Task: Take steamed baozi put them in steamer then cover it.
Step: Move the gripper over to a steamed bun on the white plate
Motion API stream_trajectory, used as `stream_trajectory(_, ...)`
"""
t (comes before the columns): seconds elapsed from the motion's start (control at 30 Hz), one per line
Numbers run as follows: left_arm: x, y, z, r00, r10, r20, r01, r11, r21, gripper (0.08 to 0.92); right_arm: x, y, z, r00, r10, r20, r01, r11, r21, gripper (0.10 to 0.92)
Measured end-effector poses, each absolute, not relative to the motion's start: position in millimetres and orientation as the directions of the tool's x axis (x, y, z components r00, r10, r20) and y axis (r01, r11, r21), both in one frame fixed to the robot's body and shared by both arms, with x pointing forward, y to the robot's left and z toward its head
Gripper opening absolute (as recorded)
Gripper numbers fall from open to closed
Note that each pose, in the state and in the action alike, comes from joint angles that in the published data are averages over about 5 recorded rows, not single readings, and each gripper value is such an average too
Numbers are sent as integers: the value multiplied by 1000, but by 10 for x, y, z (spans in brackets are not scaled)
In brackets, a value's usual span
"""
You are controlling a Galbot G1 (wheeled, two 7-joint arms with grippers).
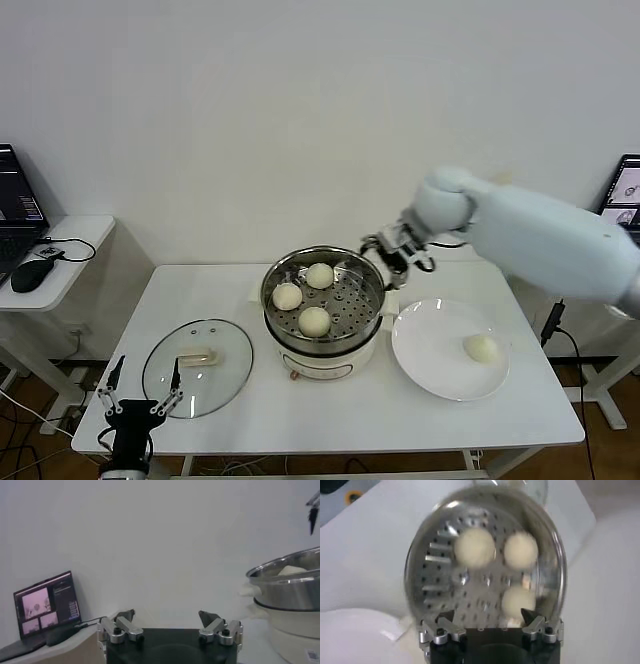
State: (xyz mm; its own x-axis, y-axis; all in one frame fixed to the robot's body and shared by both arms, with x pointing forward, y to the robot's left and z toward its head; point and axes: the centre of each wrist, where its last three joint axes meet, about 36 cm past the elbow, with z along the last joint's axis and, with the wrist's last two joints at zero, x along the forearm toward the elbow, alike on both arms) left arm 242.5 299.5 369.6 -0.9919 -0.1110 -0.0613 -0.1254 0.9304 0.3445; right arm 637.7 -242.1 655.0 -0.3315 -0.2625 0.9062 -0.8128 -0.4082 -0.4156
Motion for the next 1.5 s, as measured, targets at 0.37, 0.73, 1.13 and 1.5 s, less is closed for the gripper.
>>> stream_trajectory(0.37,2418,2976,3708,-994,-94,-58,-109,929,354,823,6110,-3571,6016,-343,-137,929,-913,-184,-364,823)
stream_trajectory(0.73,2393,2964,3688,-994,-94,-47,-104,928,358,823,5923,-4096,5362,-295,-43,955,-952,-68,-297,823)
stream_trajectory(1.13,2378,3011,3687,-994,-102,-42,-110,924,366,823,5922,-4214,4885,-261,-8,965,-965,-25,-261,823)
stream_trajectory(1.5,2386,3014,3675,-994,-106,-40,-113,925,364,823,6005,-4148,4608,-247,4,969,-969,-8,-247,780)
